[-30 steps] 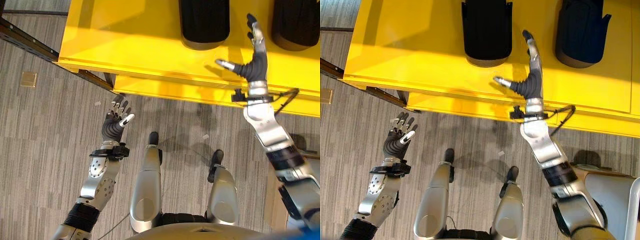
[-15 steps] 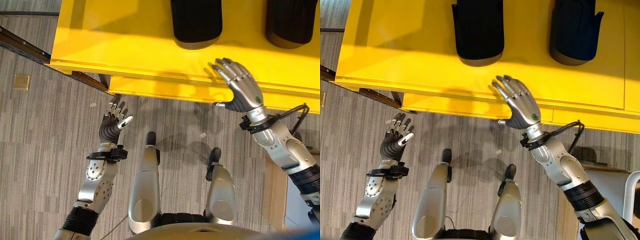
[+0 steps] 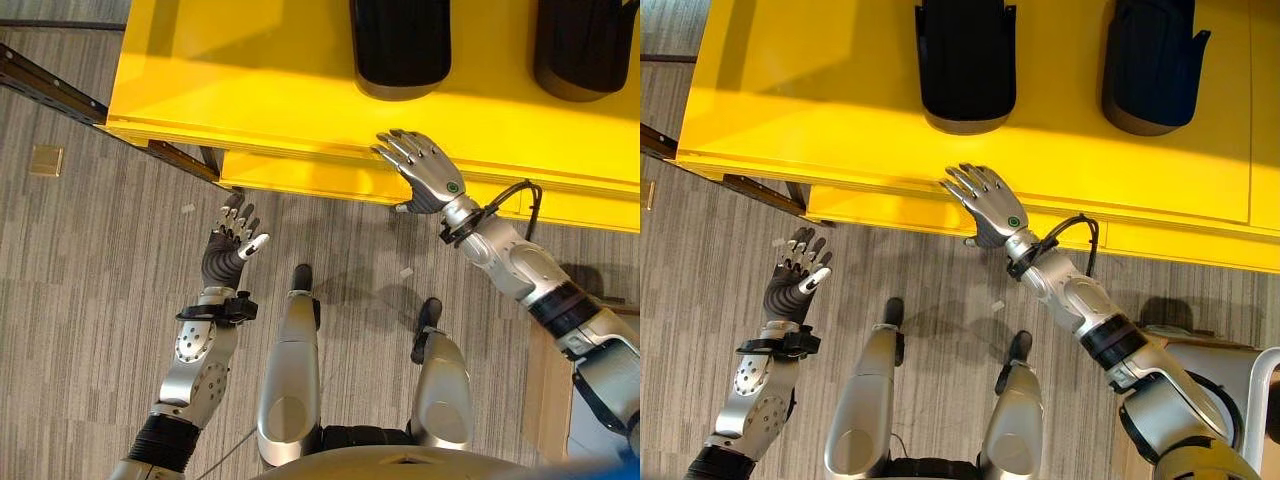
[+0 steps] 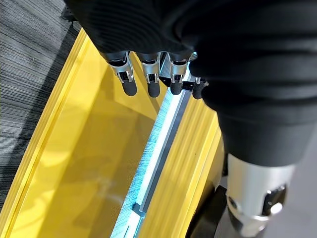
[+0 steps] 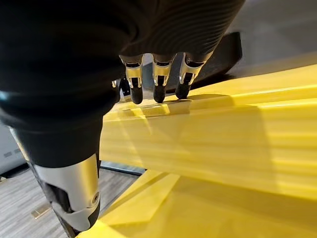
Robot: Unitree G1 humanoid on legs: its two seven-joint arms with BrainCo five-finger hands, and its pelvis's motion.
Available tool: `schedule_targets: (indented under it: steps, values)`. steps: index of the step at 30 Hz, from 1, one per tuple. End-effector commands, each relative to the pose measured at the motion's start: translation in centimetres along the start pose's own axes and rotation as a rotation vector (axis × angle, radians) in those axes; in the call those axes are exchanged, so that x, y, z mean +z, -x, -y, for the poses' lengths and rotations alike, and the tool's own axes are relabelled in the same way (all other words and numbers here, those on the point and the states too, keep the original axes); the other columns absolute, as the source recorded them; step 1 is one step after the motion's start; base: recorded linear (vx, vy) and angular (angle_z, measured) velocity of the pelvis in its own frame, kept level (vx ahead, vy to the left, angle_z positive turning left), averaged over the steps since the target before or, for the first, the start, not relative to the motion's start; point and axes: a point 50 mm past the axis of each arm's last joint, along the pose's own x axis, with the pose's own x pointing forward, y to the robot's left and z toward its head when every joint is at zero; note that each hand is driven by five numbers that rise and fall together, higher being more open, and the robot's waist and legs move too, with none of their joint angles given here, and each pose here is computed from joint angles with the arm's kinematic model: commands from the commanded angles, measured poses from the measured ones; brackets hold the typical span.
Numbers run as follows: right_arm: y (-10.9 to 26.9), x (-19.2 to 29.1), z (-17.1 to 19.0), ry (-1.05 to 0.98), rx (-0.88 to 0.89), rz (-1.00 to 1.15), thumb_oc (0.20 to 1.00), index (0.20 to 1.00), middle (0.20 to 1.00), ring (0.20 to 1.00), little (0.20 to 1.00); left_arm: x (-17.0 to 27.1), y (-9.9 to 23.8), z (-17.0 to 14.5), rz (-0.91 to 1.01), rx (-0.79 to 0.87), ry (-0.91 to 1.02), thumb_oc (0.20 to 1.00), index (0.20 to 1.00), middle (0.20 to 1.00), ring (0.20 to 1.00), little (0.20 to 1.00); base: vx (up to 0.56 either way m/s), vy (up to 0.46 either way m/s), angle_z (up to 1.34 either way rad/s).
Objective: Move parts from the plastic box to the shelf.
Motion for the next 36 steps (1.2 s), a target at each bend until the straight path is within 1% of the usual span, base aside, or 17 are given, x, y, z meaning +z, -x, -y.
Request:
schedule_targets:
  steps: [1, 5, 9, 16, 23, 36]
  values:
    - [-0.9, -0.9, 0.4, -0.005, -0.024, -0.053, 1.0, 1.0, 1.0, 1.0, 1.0, 2.0, -0.2, 0.6, 0.121, -0.035, -0.001, 1.0, 1.0, 1.0, 1.0, 1.0, 0.0, 0.0, 0.0]
    - [-1.3, -1.2, 0.4, -0.004, -0.029, -0.077, 1.0, 1.0, 1.0, 1.0, 1.0, 2.0, -0.3, 0.7, 0.123, -0.038, 0.004, 1.0, 1.0, 1.0, 1.0, 1.0, 0.0, 0.0, 0.0]
    - [-1.7, -2.6, 1.8, -0.011, -0.088, -0.129, 1.0, 1.0, 1.0, 1.0, 1.0, 2.0, -0.2, 0.5, 0.12, -0.031, 0.003, 1.0, 1.0, 1.0, 1.0, 1.0, 0.0, 0.0, 0.0]
    - [-1.9, -4.1, 2.6, -0.001, -0.112, -0.181, 1.0, 1.0, 1.0, 1.0, 1.0, 2.1, -0.1, 0.6, 0.121, -0.041, 0.009, 1.0, 1.0, 1.0, 1.0, 1.0, 0.0, 0.0, 0.0]
    - [-2.0, -6.1, 2.7, 0.062, -0.072, -0.245, 1.0, 1.0, 1.0, 1.0, 1.0, 2.1, -0.1, 0.5, 0.117, -0.055, 0.01, 1.0, 1.0, 1.0, 1.0, 1.0, 0.0, 0.0, 0.0]
    - [-3.6, -6.7, 4.0, 0.123, -0.055, -0.236, 1.0, 1.0, 1.0, 1.0, 1.0, 2.1, 0.1, 0.3, 0.111, -0.059, 0.008, 1.0, 1.0, 1.0, 1.0, 1.0, 0.0, 0.0, 0.0]
